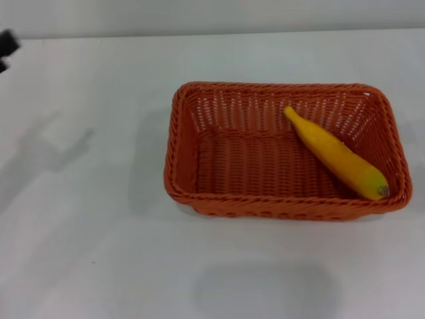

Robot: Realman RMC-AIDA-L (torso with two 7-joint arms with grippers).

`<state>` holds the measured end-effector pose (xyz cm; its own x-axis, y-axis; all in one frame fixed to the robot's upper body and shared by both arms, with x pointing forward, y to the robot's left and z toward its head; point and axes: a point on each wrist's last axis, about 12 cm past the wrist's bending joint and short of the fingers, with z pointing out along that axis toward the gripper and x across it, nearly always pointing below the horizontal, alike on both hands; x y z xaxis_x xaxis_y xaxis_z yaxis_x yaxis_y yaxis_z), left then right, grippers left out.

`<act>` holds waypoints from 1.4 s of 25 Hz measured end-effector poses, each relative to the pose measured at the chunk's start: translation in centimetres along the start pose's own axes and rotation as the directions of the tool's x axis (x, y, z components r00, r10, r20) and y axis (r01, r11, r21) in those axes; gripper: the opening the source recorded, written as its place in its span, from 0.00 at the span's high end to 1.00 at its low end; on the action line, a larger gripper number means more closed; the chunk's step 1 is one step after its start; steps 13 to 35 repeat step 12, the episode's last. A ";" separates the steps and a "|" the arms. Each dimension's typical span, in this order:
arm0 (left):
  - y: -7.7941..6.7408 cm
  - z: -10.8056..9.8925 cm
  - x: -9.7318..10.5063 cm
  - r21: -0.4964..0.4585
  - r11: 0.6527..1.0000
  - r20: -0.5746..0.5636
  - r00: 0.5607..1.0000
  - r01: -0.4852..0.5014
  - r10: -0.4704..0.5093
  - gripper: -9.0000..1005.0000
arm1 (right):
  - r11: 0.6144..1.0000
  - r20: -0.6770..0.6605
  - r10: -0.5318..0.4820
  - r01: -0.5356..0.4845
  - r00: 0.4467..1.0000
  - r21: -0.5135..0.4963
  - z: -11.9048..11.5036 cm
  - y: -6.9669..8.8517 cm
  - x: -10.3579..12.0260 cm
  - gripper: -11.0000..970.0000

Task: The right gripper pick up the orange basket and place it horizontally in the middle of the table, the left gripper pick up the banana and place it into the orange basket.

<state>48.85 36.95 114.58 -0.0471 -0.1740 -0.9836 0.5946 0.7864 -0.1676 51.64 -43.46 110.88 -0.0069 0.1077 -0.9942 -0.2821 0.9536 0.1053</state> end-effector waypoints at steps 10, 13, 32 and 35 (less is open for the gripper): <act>0.3 -6.2 4.8 -0.201 0.978 0.144 0.986 -0.058 0.088 0.11 | 0.998 0.127 0.016 -0.024 0.992 0.057 -3.0 0.2 1.3 0.17; 0.5 -6.8 4.9 -0.243 0.968 0.172 0.980 -0.060 0.104 0.11 | 0.998 0.133 0.014 -0.021 0.991 0.058 -3.4 0.3 1.5 0.17; 0.5 -6.8 4.9 -0.243 0.968 0.172 0.980 -0.060 0.104 0.11 | 0.998 0.133 0.014 -0.021 0.991 0.058 -3.4 0.3 1.5 0.17; 0.5 -6.8 4.9 -0.243 0.968 0.172 0.980 -0.060 0.104 0.11 | 0.998 0.133 0.014 -0.021 0.991 0.058 -3.4 0.3 1.5 0.17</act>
